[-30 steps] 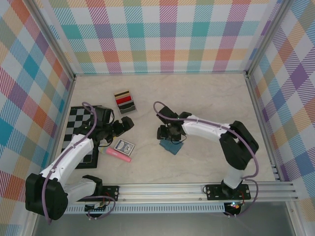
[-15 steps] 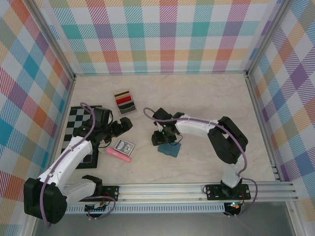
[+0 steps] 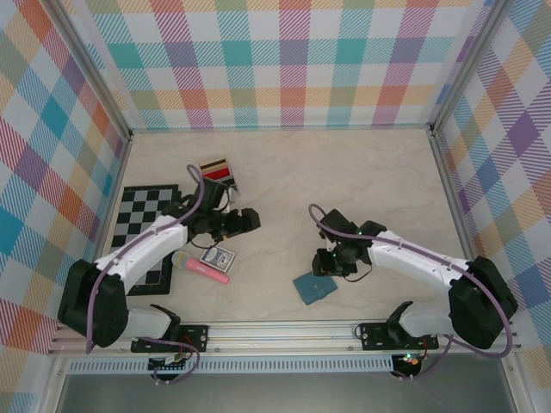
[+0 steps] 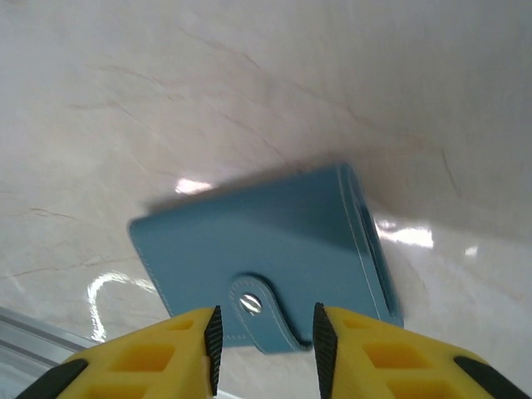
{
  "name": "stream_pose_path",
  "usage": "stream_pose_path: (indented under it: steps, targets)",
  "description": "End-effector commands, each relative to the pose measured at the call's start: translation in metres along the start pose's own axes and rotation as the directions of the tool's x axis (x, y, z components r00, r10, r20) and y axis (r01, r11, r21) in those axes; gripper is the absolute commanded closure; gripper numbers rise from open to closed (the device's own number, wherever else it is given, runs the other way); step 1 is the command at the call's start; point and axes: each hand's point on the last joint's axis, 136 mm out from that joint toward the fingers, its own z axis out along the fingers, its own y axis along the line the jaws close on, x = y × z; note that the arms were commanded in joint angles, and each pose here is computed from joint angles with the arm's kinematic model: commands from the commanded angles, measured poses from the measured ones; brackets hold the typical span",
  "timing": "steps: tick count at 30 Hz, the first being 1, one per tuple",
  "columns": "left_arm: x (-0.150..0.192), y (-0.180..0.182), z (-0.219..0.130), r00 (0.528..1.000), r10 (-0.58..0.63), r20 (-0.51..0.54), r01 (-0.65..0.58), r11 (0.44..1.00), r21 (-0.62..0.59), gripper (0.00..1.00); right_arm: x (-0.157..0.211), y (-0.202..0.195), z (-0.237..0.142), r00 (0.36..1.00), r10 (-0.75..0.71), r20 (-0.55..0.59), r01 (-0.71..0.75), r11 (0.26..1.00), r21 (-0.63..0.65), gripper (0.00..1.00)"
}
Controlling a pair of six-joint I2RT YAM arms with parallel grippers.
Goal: Put the credit cards into the card holder
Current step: Rotate the card holder at the bottom-center of the table.
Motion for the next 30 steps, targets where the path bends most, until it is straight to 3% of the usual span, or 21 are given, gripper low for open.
stream_pose_path:
  steps: [1, 5, 9, 14, 18, 22, 24, 30]
  targets:
    - [0.0, -0.02, 0.009, 0.998, 0.056, -0.022, -0.055, 0.998, 0.031, 0.19, 0.008, 0.01, 0.007, 0.985, 0.169, -0.028, -0.171, 0.982, -0.082, 0.64]
    - [-0.004, -0.019, 0.008, 0.999, 0.042, -0.001, -0.042, 0.999, 0.004, 0.19, -0.007, 0.005, 0.017, 0.982, 0.187, 0.003, -0.186, 0.982, -0.018, 0.63]
    - [-0.004, -0.011, -0.003, 0.999, 0.042, 0.029, -0.041, 0.998, -0.041, 0.19, -0.03, 0.014, 0.036, 0.996, 0.092, -0.001, -0.092, 0.995, 0.023, 0.63]
    - [0.003, 0.007, -0.014, 0.997, 0.012, 0.075, -0.005, 0.996, -0.092, 0.19, -0.063, 0.062, 0.046, 0.989, -0.145, 0.014, 0.146, 0.984, -0.105, 0.62]
    - [0.012, 0.014, -0.011, 0.997, -0.023, 0.074, 0.03, 0.996, -0.084, 0.19, -0.08, 0.079, 0.027, 0.977, -0.202, 0.067, 0.209, 0.972, -0.108, 0.61]
    - [0.025, -0.008, 0.008, 1.0, -0.013, -0.023, 0.015, 0.998, 0.062, 0.19, -0.081, 0.047, 0.001, 0.983, -0.095, 0.157, 0.097, 0.995, -0.001, 0.56]
    - [0.033, -0.018, 0.02, 0.996, 0.008, -0.09, 0.001, 0.995, 0.104, 0.21, -0.071, 0.027, 0.0, 0.99, -0.008, 0.138, 0.001, 0.999, 0.053, 0.61]
    - [0.052, -0.044, 0.058, 0.967, 0.069, -0.244, -0.032, 0.988, 0.15, 0.33, -0.046, 0.027, 0.024, 0.984, 0.161, 0.073, -0.156, 0.985, -0.073, 0.7]
